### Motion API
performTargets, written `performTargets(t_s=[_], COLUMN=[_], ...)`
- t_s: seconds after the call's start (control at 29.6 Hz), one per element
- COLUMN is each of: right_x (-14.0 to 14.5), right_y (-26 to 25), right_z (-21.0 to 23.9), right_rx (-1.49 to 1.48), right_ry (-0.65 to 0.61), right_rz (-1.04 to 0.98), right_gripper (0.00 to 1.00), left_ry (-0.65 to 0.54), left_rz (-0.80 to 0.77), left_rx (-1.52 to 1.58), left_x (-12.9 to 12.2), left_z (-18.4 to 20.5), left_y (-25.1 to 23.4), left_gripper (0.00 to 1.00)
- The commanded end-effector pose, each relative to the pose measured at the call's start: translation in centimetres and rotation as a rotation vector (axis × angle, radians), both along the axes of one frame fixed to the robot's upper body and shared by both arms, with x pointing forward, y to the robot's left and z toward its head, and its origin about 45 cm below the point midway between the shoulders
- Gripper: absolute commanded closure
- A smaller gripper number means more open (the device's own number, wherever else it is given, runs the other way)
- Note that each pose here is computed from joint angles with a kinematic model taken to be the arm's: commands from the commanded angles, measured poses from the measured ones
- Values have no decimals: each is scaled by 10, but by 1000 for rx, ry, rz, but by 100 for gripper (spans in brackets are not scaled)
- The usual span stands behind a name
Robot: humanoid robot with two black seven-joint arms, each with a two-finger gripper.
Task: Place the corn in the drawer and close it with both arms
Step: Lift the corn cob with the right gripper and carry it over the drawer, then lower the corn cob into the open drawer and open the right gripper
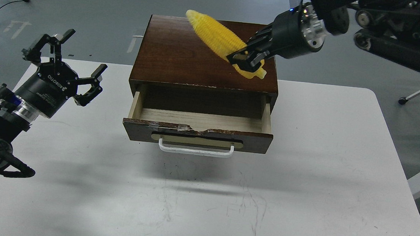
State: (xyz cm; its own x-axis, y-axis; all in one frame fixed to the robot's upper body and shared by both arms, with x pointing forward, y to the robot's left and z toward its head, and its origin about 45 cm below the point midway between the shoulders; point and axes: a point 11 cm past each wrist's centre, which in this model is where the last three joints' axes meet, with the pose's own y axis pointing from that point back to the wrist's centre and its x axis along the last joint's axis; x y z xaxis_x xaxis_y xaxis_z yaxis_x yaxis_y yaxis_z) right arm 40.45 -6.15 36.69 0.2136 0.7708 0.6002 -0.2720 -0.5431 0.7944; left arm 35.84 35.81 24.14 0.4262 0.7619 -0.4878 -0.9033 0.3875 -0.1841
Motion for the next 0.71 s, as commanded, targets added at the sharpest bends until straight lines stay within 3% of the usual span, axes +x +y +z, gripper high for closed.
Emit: performTargets(t_s=[0.0,0.3,0.44,0.47,0.54,0.68], right_x=[-7,-10,-10,-11,-11,-10], right_y=[14,10,10,10,10,9], right_z=[-20,-43,-47,-47,-49,-48], right_rx=[-98,-175,-174,-173,-175,-168], right_ry=[-61,-74,-68,-67,-64,-62], right_rz=[115,167,169,169,168,162], right_gripper=[95,95,88,83,60,40], left_ry=[0,0,0,0,0,-1], left_rz=[0,0,1,1,1,2], left_rx=[1,1,4,4,4,5], left_x=[0,0,0,0,0,0], left_z=[0,0,1,1,1,1], left_y=[0,0,1,1,1,2], left_gripper=[0,0,0,0,0,0])
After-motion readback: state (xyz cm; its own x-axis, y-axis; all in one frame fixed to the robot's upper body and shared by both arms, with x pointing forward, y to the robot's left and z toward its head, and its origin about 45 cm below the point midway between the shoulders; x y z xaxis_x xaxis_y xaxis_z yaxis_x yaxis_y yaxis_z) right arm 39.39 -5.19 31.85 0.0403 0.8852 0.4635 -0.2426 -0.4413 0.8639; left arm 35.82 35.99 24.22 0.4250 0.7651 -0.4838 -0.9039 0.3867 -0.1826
